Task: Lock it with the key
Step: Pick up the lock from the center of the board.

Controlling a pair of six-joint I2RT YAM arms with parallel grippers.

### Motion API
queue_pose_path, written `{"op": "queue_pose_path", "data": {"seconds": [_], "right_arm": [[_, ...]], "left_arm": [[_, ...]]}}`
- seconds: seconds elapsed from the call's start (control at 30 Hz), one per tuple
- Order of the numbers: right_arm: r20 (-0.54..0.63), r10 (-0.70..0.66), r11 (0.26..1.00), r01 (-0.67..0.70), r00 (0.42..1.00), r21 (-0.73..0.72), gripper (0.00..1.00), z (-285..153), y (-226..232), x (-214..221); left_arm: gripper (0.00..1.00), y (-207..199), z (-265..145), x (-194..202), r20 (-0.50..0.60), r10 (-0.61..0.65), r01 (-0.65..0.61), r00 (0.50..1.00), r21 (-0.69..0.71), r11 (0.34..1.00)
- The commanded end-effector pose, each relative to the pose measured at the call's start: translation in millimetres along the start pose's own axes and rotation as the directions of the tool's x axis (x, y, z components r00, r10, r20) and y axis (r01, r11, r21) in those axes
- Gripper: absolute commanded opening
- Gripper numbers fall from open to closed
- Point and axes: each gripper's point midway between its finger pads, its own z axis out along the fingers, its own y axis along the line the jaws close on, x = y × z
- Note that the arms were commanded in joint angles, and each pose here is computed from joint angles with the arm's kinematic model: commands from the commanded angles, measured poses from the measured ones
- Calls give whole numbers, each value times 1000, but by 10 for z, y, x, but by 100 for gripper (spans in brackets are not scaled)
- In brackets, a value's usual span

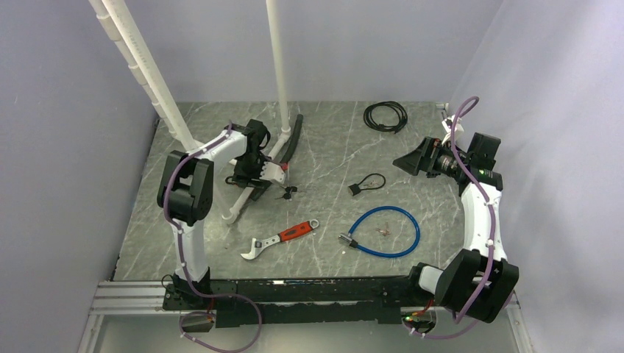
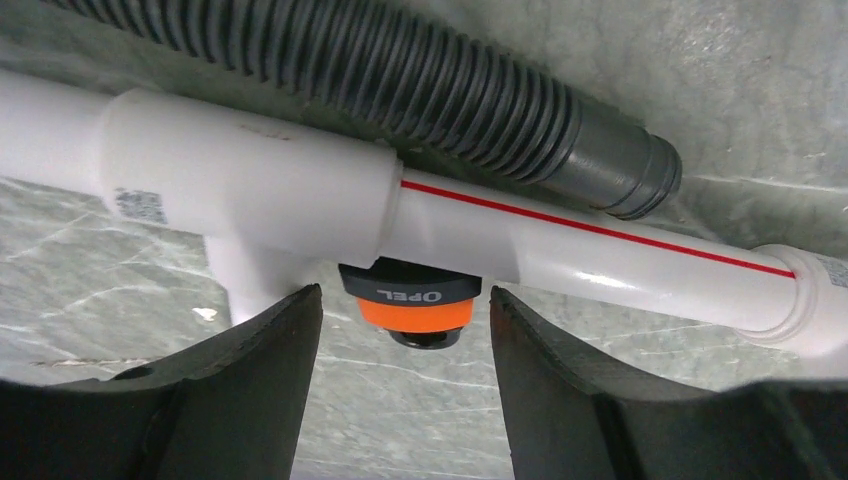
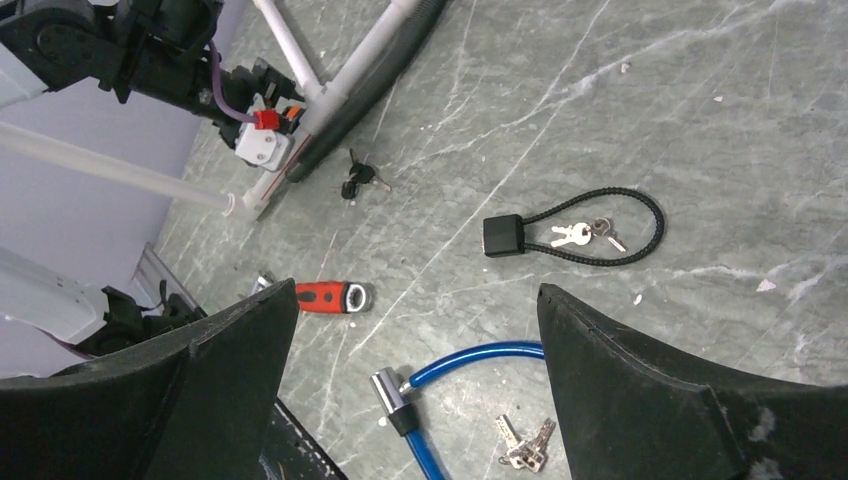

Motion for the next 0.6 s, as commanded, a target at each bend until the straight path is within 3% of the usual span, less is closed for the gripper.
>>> {"op": "queue_pose_path", "data": {"seconds": [0.0,0.33,0.43,0.57], "right_arm": [[30,-72,997,72,997,-17,91,-57,127,-158],[34,-65,998,65,997,-14,91,-43,106,-153],[34,-68,998,68,997,-15,91,-38,97,-185],[35,-70,997,71,997,-16,91,-41,102,-192]], "left_arm": [[66,-3,124,51,13,31,-31,999,15,999],[60,-220,217,55,29,6,-8,1000,56,998],[39,-222,214,68,12,-2,1,1000,61,998],[15,-73,-118,-1,-4,6,-6,1000,28,1000]]}}
